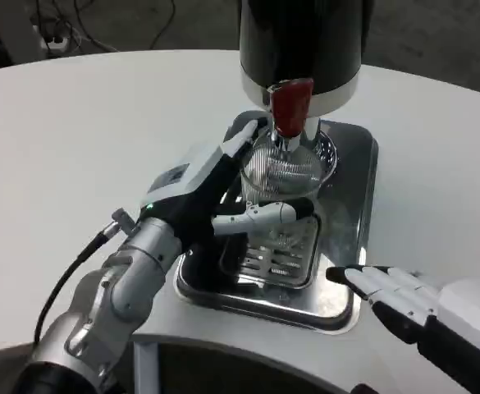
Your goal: Grasp the cup under the faucet to collect the drink, then remove the cup.
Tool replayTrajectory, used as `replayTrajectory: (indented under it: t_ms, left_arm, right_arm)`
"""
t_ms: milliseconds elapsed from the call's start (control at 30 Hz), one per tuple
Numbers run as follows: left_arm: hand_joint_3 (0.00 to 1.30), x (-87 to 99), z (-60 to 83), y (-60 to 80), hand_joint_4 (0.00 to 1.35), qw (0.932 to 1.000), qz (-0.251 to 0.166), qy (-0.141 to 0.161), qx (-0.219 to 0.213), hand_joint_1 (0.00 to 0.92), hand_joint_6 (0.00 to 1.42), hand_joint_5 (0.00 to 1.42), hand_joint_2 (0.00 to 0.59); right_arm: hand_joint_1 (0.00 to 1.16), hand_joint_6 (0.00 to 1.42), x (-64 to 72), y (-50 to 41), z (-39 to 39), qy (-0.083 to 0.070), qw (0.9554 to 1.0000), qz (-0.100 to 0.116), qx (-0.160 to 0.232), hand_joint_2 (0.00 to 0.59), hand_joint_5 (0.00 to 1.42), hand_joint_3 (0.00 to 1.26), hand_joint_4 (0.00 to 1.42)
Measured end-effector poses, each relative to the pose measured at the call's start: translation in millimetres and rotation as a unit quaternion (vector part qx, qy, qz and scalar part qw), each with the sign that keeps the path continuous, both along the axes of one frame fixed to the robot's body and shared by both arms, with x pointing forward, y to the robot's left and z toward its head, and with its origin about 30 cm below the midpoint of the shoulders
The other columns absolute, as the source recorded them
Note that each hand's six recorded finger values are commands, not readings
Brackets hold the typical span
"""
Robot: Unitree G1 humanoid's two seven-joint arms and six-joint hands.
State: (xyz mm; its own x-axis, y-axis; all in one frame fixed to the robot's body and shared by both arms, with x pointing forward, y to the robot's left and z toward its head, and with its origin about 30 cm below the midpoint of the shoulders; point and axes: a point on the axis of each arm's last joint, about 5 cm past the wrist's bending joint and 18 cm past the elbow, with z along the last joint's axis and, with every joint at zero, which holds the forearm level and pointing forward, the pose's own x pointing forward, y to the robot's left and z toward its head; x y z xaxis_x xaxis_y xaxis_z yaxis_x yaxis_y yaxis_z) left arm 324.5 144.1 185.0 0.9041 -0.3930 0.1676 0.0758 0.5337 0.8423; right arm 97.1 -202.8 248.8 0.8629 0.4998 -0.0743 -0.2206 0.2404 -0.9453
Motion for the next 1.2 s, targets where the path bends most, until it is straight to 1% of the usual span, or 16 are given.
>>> replayTrajectory:
  t_ms: [100, 367, 433, 900, 933, 1033, 1200]
  left_arm:
    - [0.0, 0.1, 0.4, 1.7, 0.0, 1.0, -0.002, 0.005, 0.005, 0.161, 0.0, 0.0, 0.039]
    - [0.0, 0.1, 0.6, 3.2, 0.0, 0.9999, -0.002, 0.007, 0.009, 0.163, 0.0, 0.0, 0.019]
    - [0.0, 0.2, 0.8, 3.9, 0.0, 0.9999, -0.002, 0.008, 0.01, 0.149, 0.0, 0.0, 0.011]
    - [0.0, -0.8, 0.6, 9.3, 0.0, 0.9997, 0.001, 0.013, 0.019, 0.14, 0.0, 0.0, 0.0]
    - [0.0, -0.9, 0.7, 9.8, 0.0, 0.9997, 0.001, 0.012, 0.02, 0.126, 0.0, 0.0, 0.0]
    - [0.0, -1.1, 2.3, 12.6, 0.0, 0.9996, 0.004, 0.01, 0.026, 0.119, 0.0, 0.0, 0.0]
    - [0.0, -1.3, 4.3, 13.6, 0.0, 0.9987, -0.002, 0.026, 0.045, 0.115, 0.0, 0.0, 0.0]
  right_arm:
    - [0.45, 0.0, 0.0, -0.1, -0.1, 0.0, 1.0, -0.001, 0.002, 0.446, 0.0, 0.02, 0.0]
    - [0.45, 0.0, 0.4, 0.2, -0.5, 0.001, 1.0, -0.001, 0.005, 0.448, 0.0, 0.02, 0.0]
    - [0.46, 0.0, 0.7, 0.6, -0.8, 0.003, 1.0, 0.0, 0.007, 0.448, 0.0, 0.02, 0.0]
    - [0.46, 0.0, 2.4, 2.5, -1.2, 0.005, 0.9999, 0.003, 0.01, 0.454, 0.0, 0.03, 0.0]
    - [0.46, 0.0, 2.5, 2.6, -1.1, 0.005, 0.9999, 0.004, 0.01, 0.455, 0.0, 0.03, 0.0]
    - [0.47, 0.0, 2.6, 2.7, -1.2, 0.004, 0.9999, 0.004, 0.01, 0.456, 0.0, 0.03, 0.0]
    - [0.47, 0.0, 2.7, 2.8, -1.1, 0.0, 0.9999, 0.003, 0.012, 0.457, 0.0, 0.03, 0.0]
